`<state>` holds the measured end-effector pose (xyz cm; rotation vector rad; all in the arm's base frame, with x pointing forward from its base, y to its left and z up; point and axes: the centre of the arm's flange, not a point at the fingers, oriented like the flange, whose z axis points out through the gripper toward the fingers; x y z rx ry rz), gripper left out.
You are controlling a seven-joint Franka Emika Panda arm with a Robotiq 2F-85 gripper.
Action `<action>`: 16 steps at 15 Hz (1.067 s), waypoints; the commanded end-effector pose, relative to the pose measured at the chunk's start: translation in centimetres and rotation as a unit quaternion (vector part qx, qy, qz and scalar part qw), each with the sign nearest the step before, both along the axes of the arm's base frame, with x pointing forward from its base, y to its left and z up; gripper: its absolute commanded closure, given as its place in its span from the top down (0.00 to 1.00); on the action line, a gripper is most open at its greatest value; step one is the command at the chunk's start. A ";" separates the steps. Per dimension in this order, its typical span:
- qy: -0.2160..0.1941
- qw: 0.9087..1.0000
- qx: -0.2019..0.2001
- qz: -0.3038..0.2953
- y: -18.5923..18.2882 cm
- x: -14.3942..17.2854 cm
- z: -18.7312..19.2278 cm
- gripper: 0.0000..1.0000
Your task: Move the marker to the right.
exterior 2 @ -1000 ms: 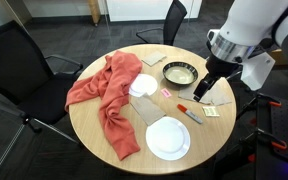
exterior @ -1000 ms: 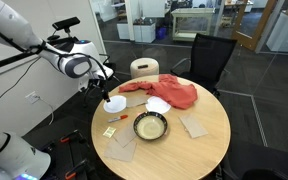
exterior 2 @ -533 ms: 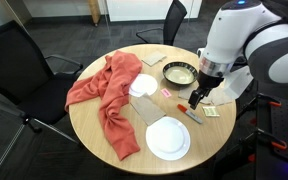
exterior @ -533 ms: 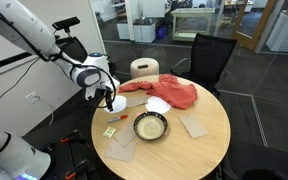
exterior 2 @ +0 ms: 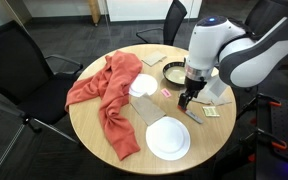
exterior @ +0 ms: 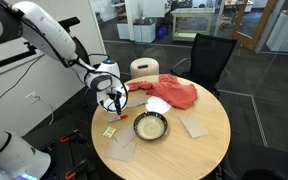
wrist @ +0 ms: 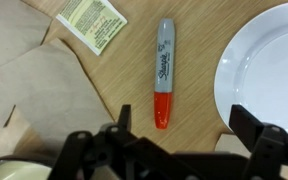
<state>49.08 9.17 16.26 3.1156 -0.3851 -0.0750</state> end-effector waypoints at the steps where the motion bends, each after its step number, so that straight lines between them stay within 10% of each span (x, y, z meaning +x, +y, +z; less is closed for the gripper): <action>1: -0.001 1.000 0.008 0.019 0.0 1.3 -2.0 1.00; 16: 0.021 1.000 -0.003 0.023 -0.8 -2.5 -7.3 0.91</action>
